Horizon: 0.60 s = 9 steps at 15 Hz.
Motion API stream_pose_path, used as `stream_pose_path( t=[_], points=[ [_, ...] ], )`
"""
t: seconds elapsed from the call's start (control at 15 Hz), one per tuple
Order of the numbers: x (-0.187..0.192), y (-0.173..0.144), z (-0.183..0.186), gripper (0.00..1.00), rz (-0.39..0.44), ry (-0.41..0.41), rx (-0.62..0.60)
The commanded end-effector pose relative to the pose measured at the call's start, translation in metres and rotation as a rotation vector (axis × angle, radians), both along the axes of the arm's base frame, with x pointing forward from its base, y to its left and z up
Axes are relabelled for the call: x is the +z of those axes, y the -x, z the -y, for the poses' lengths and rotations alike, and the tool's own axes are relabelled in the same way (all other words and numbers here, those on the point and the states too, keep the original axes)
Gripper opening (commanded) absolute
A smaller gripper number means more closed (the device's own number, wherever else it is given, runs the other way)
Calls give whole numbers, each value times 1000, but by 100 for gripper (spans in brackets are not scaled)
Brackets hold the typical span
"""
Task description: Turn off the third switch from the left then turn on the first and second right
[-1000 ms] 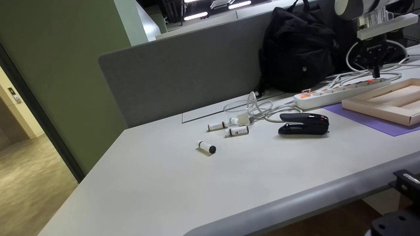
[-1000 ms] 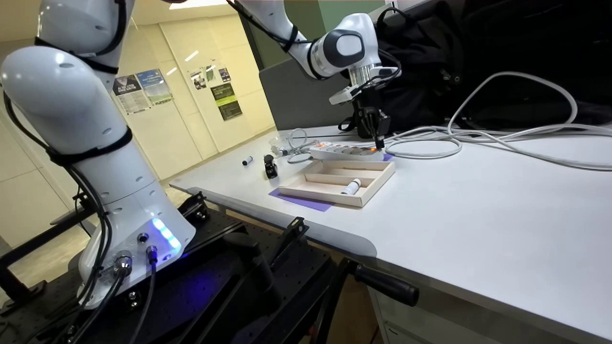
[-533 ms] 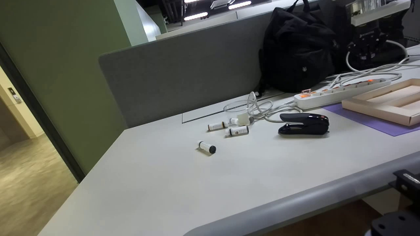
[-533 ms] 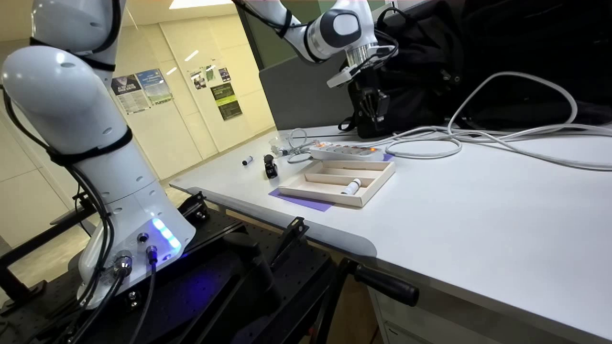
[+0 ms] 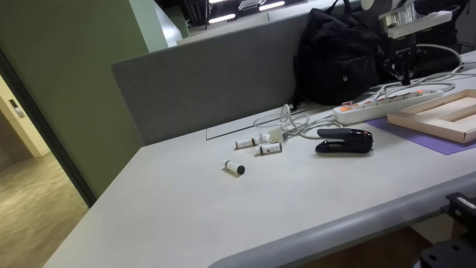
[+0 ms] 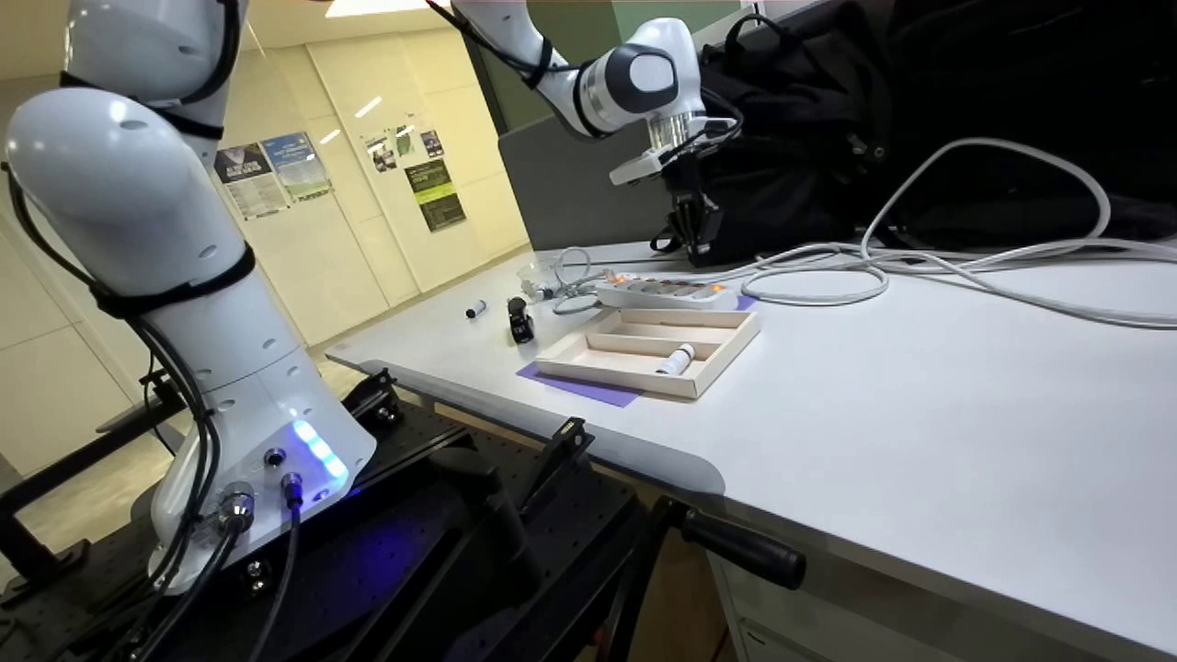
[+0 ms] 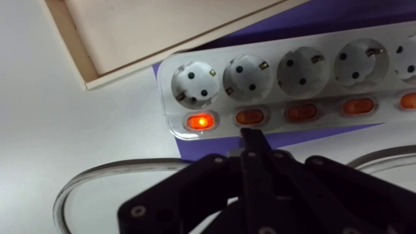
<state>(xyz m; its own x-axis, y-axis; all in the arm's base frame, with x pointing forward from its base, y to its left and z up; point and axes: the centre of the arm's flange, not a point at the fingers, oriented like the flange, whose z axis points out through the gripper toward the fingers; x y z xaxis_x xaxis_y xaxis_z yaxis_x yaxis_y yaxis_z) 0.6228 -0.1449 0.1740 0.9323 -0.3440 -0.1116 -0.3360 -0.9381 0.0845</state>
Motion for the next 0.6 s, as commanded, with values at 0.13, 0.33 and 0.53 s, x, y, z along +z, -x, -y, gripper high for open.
stream_pose_path(
  t=[0.13,0.33,0.53],
  points=[
    [-25,-1,-6,0,7,8,62],
    [-31,-2,-8,0,2,11,81],
    [-33,0,-6,0,-15,14,81]
  ],
)
